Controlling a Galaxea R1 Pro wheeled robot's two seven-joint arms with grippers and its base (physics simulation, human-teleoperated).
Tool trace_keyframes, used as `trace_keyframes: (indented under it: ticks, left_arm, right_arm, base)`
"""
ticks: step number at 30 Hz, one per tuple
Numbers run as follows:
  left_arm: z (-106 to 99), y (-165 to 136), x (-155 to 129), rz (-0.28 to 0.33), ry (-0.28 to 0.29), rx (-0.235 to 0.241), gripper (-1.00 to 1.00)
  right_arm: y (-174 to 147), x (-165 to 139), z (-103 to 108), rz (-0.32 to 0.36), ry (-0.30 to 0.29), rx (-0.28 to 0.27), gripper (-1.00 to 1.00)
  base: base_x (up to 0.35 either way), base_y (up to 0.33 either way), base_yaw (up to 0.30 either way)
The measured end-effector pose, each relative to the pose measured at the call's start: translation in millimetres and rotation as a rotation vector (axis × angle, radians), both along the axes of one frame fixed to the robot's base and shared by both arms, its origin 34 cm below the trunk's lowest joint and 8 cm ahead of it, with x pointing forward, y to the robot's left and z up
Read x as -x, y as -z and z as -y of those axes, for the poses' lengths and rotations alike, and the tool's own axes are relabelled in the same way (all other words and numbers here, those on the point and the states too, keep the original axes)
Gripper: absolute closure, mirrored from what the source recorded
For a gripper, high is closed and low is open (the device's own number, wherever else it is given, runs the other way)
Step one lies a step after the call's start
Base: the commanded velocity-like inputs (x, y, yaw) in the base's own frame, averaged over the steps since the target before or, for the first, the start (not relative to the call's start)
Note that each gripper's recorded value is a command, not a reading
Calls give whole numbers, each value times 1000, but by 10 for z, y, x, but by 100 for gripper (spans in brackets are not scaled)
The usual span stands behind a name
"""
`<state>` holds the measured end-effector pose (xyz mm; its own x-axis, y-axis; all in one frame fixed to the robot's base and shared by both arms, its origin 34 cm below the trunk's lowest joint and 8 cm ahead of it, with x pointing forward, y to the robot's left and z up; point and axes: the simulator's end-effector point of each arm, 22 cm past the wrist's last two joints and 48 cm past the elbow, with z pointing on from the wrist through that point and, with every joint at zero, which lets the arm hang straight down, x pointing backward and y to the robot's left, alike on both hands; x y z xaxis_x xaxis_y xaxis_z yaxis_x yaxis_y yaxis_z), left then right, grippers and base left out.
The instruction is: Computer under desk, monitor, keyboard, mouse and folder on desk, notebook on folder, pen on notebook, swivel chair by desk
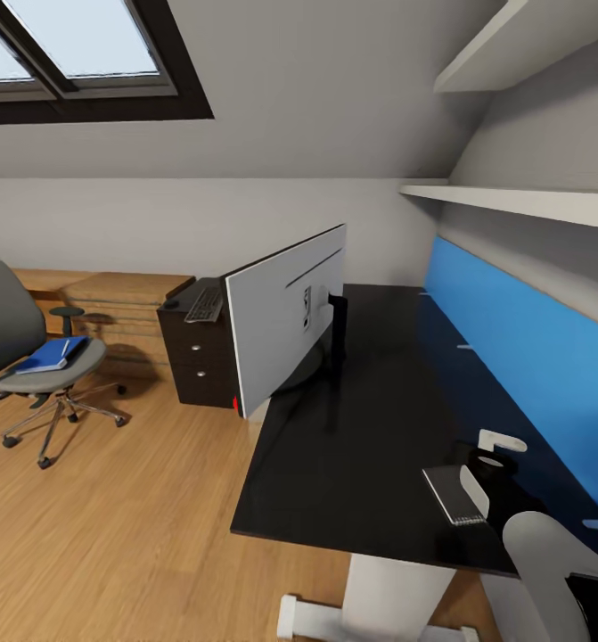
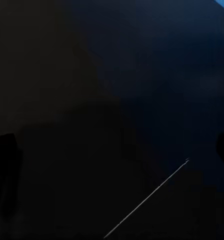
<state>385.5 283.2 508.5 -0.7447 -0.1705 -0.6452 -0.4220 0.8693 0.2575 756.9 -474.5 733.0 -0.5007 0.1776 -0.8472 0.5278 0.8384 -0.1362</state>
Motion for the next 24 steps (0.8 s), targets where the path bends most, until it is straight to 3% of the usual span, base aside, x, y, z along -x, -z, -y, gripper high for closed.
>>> trace_keyframes:
  ticks: [24]
  left_arm:
    - [4, 2, -2, 0, 2, 0, -100]
  right_arm:
    - [3, -9, -15, 1, -4, -1, -100]
  base:
    - [-152, 0, 0]
